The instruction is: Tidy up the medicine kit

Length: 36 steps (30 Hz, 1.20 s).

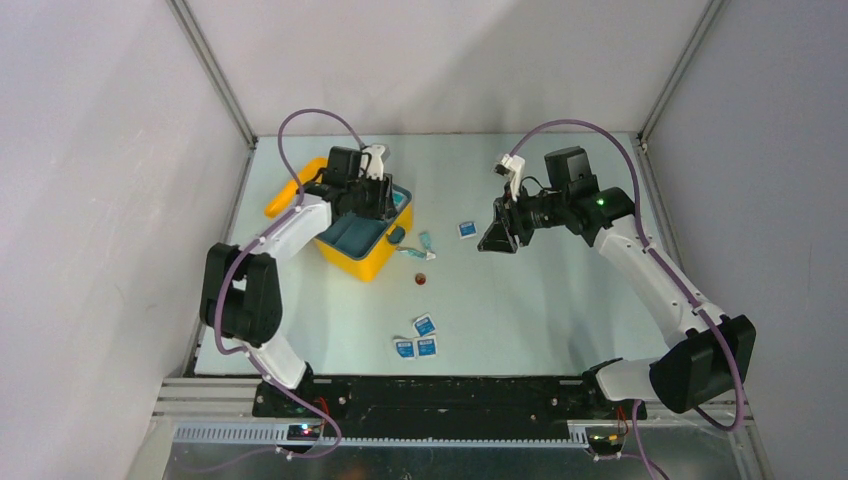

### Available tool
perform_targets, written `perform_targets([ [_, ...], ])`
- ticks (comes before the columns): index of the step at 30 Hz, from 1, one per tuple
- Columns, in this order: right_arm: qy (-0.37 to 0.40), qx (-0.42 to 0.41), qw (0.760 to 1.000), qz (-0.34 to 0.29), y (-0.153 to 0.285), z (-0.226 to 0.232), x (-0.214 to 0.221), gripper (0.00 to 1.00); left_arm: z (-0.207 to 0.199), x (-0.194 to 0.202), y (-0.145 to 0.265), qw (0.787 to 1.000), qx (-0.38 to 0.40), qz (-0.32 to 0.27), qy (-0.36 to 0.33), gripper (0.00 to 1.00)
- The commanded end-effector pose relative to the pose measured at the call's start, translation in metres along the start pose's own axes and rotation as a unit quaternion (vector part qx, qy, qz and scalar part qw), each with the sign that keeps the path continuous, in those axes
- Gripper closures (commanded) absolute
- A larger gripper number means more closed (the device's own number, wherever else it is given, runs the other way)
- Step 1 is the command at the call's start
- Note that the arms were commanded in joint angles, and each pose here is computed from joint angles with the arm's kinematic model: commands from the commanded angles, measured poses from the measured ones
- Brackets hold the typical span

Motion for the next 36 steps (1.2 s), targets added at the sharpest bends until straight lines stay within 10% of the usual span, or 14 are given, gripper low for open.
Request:
perform_targets([
  [1, 0.010, 0.000, 1.000, -0.012, 0.003, 0.001, -0.003, 0.51, -0.014, -0.013, 0.018, 1.000, 0.014, -0.018, -0.002, 0.54],
  [18, -0.051, 0.139, 0.988, 0.047, -0.029, -0.069, 0.017, 0.51, -0.028, -0.080, 0.205, 0.954, -0.061, -0.265, -0.127, 0.33],
  [22, -0.101, 0.165, 0.976, 0.097, -0.058, -0.095, 0.031, 0.51, -0.008, -0.064, 0.198, 0.967, -0.034, -0.251, -0.021, 0.03],
  [36, -0.057, 0.132, 0.977, 0.154, -0.173, -0.097, 0.041, 0.57, 0.030, -0.025, 0.209, 0.957, -0.047, -0.285, 0.033, 0.01],
])
Point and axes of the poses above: each gripper's point midway between its finger pads, its own y axis back along the fingers, its own z axis along the line the jaws close on, x = y × z, the point moved 3 cm from there along y, back along the fingers, and after that the axes turned 12 degrees about y, right-handed, at the moved point
